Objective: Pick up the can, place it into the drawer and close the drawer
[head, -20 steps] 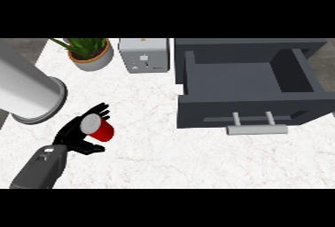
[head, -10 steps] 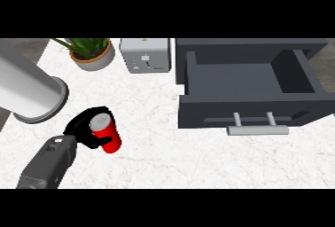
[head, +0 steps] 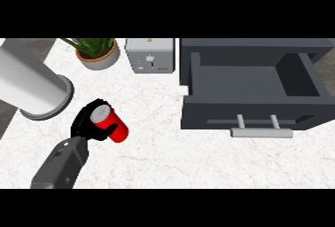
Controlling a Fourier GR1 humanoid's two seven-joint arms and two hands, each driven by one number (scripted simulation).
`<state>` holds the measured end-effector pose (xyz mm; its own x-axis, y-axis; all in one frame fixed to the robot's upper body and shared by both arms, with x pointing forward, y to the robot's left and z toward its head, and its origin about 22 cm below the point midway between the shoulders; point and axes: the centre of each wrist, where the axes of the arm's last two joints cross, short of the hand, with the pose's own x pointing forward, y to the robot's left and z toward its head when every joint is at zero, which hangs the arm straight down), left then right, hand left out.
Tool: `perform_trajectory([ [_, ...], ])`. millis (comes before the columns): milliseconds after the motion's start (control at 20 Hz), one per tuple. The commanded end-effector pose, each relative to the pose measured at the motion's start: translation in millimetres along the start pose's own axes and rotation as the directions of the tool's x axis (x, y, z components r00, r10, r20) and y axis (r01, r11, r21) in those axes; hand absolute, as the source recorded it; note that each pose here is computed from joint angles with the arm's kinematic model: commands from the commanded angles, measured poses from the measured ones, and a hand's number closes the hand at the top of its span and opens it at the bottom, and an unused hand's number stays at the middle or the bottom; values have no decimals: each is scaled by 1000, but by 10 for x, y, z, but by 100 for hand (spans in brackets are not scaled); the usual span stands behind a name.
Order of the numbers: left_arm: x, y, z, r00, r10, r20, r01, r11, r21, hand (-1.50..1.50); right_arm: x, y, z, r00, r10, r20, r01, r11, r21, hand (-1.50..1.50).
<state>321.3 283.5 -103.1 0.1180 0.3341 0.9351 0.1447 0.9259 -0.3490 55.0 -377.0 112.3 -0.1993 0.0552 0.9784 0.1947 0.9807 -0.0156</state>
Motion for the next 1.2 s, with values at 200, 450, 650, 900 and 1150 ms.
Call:
perform_trajectory([
  [200, 192, -596, -319, 987, 0, 163, -22, 991, 135, 150, 47, -1, -56, 1000, -7, 26, 8, 1000, -20, -150],
  [450, 653, -893, -405, 975, -62, 212, 40, 994, 104, 150, 42, -36, 133, 1000, 13, -10, -13, 999, -36, -150],
  [650, 920, -1179, -343, 976, -73, 207, 51, 993, 106, 150, 101, -106, 200, 1000, -3, 7, 3, 1000, -18, -150],
  [900, 1336, -1625, -274, 972, -78, 222, 60, 994, 87, 150, 180, 152, 34, 1000, 6, 7, -6, 1000, -9, -150],
  [1150, 1740, -1979, -340, 957, -135, 258, 116, 989, 87, 150, 58, 120, 30, 1000, -9, 0, 9, 1000, -9, -150],
])
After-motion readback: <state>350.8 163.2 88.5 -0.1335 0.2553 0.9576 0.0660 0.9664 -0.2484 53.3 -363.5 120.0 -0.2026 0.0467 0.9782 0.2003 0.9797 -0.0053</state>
